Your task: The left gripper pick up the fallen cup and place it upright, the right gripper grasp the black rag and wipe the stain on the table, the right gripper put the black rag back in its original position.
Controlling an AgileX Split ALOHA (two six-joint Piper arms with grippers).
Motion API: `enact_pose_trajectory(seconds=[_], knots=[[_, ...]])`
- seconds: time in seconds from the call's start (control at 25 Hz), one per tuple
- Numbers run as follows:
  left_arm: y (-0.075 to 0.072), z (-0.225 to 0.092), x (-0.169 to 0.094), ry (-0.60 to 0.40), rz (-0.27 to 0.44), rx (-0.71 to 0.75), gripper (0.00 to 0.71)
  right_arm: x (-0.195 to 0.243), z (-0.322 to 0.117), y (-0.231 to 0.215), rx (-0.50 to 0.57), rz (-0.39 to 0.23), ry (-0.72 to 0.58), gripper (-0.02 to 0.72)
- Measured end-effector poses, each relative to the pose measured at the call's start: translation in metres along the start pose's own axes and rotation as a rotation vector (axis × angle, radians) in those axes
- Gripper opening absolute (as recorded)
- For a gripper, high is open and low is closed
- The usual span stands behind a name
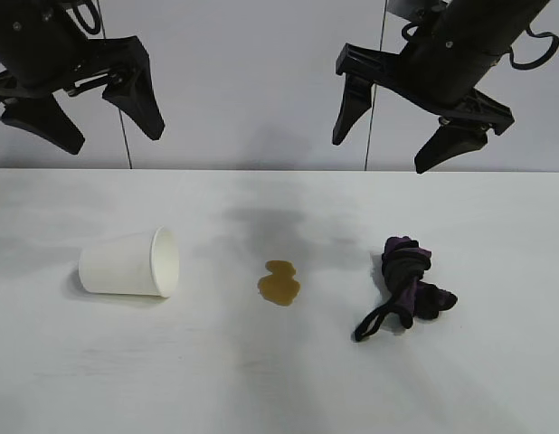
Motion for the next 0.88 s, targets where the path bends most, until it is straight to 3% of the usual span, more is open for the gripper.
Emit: enact_pose_trajectory(seconds=[0.76,0.88], knots=[[-0.0019,0.0008,0.0,-0.005,-0.013,-0.014,0.694,0.0,-0.0002,0.0,0.0,0.0,0.001,0.652],[-0.0043,-0.0053,-0.0001,0.035,-0.028,-0.013,0.694,0.0,-0.0005,-0.0001,0.0,-0.001,0.003,0.652]])
Point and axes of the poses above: a point on each arm's last joint axis where the gripper is mounted, x pointing out along that axis toward the gripper, y along the wrist's bending axis when the last joint is at zero, z = x × y, the point moved 6 cm from there along x, pointing out along that axis toward the gripper, and after that the axes turned 8 degrees about x, right-handed, at the moved point
